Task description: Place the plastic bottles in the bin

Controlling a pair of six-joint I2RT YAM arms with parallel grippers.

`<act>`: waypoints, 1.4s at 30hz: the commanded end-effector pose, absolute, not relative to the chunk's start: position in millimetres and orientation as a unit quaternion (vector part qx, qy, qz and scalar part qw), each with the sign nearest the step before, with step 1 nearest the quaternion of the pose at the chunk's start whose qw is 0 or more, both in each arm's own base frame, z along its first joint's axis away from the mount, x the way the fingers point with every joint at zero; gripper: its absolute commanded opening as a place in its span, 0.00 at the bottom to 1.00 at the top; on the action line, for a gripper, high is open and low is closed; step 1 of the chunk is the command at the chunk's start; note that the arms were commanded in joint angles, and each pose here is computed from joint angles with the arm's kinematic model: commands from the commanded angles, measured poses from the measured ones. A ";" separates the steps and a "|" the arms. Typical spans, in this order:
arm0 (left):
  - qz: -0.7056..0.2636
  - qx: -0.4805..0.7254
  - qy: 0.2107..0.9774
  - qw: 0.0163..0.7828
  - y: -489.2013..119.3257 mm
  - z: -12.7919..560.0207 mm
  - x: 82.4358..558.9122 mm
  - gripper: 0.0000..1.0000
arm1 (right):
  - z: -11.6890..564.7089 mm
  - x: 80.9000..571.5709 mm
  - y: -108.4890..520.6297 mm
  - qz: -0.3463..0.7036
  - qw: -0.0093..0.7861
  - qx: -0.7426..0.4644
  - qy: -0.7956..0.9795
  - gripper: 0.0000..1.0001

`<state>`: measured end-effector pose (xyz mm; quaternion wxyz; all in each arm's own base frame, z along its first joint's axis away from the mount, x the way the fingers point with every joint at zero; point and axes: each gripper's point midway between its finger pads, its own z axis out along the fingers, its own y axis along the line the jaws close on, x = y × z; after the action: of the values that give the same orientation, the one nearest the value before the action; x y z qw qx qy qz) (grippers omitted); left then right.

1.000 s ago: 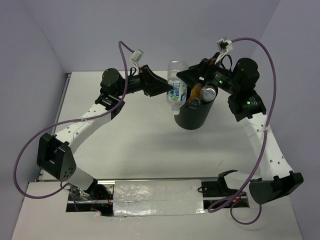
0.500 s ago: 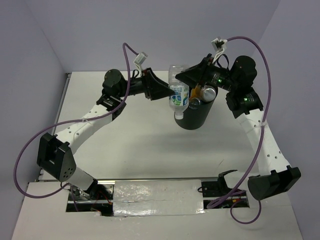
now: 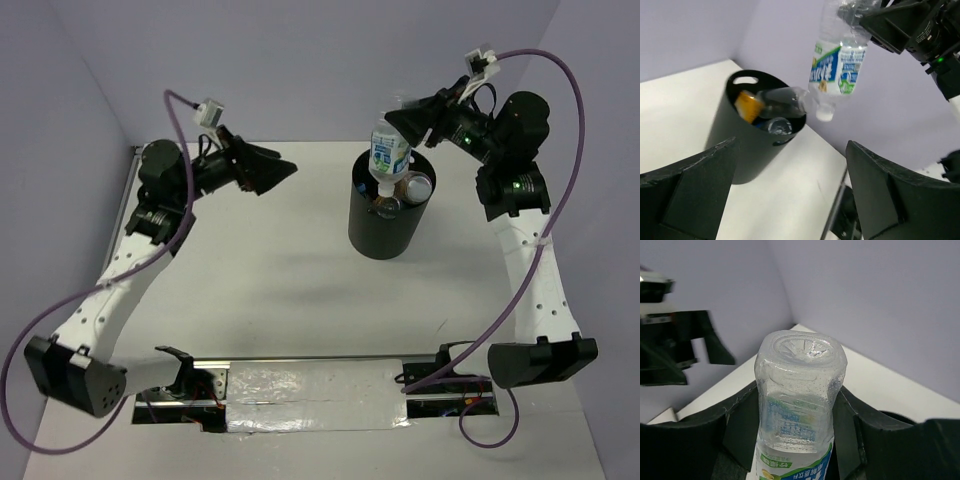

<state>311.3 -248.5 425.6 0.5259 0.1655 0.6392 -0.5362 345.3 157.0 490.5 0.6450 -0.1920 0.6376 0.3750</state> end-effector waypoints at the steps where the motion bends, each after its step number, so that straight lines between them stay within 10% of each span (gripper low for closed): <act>1: -0.460 0.138 0.658 0.579 -219.9 408.5 307.5 0.99 | 504.1 383.1 139.2 0.302 0.703 -0.178 0.619 0.09; 19: -0.269 0.097 0.680 0.675 -140.0 346.3 278.2 0.99 | 406.4 458.1 146.4 0.121 0.775 -0.119 0.609 0.17; 25: -0.261 0.103 0.681 0.676 -136.5 338.1 271.3 0.99 | 375.4 447.4 156.5 0.158 0.721 -0.130 0.663 0.47; 30: -0.268 0.107 0.682 0.672 -139.4 336.9 270.4 0.99 | 370.8 435.2 161.2 0.184 0.693 -0.126 0.685 0.99; 42: -0.271 0.122 0.677 0.673 -141.3 337.7 264.3 0.99 | 437.4 348.0 138.8 0.191 0.694 -0.135 0.681 1.00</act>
<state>270.0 -140.3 323.5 0.6544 0.1044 0.6988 -0.2692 390.2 149.8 394.7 0.6743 -0.1249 0.7032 0.1878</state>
